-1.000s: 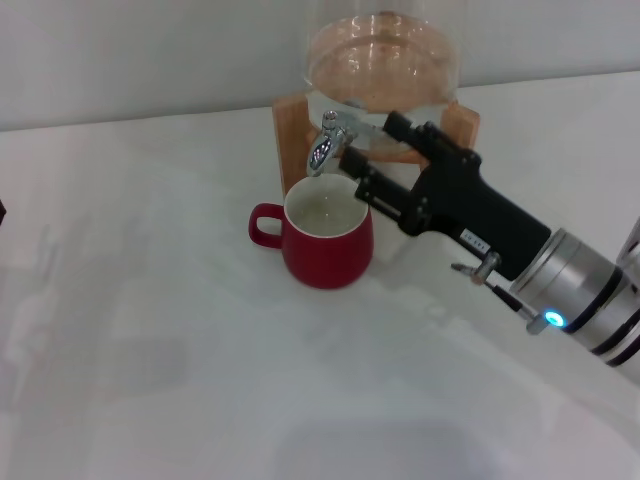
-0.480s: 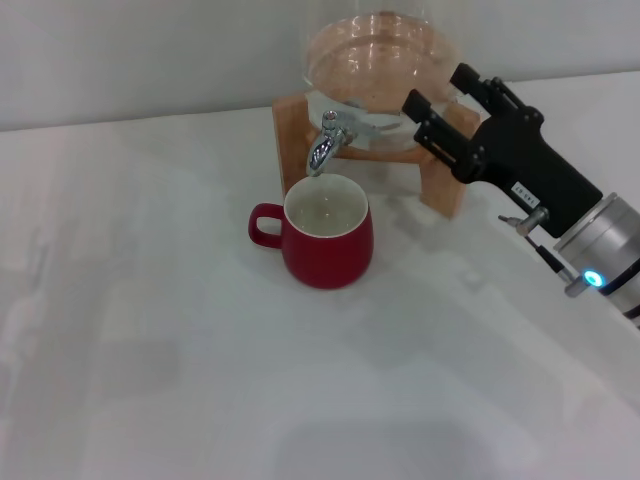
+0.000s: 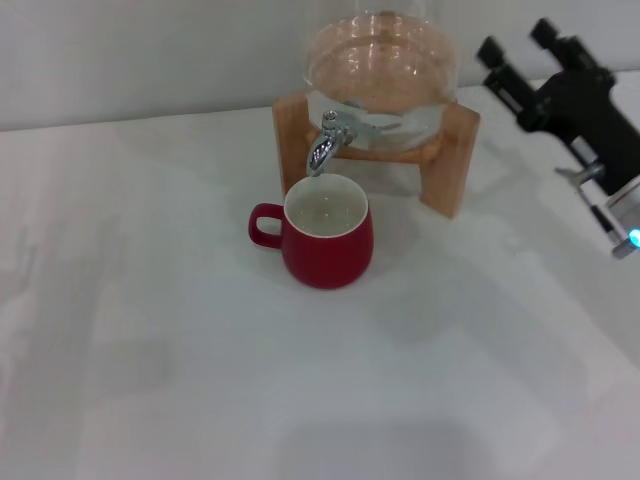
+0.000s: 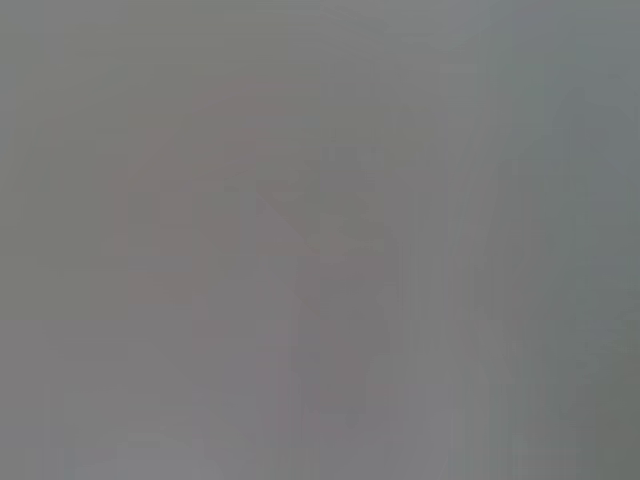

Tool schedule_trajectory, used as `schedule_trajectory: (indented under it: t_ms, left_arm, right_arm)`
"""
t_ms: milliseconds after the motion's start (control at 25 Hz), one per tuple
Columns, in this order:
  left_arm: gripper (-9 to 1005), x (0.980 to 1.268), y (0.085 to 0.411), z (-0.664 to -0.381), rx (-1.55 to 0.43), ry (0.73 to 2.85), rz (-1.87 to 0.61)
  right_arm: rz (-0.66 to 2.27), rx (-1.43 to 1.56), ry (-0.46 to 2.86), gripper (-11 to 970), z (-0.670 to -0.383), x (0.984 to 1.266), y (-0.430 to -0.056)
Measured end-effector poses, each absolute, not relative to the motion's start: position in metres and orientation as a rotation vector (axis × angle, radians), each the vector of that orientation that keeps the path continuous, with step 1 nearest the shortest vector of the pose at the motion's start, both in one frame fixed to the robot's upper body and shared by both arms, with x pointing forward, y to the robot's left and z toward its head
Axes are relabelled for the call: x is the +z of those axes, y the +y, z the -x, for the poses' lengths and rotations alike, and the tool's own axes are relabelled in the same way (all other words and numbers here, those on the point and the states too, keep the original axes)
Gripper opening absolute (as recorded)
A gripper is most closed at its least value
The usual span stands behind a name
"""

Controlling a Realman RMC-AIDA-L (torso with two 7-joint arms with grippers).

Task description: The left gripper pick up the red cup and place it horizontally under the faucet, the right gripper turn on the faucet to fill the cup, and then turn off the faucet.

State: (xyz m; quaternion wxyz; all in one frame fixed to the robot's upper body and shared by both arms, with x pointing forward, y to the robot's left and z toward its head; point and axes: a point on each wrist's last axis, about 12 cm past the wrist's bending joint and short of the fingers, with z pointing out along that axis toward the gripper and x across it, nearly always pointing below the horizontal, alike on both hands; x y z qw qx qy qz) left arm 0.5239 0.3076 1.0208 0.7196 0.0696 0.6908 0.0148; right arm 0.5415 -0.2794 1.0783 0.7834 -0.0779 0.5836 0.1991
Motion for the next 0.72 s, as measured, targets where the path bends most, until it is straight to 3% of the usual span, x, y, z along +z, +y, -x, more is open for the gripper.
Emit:
schedule_trajectory:
  t_ms: [400, 720]
  left_arm:
    - [709, 1.021, 0.321, -0.524, 0.082, 1.535, -0.053]
    - [709, 1.023, 0.330, -0.523, 0.111, 1.513, 0.036]
  right_arm:
    - [0.028, 0.187, 1.250, 781, -0.552, 1.083, -0.326]
    - [0.028, 0.012, 1.236, 781, -0.551, 1.083, -0.342]
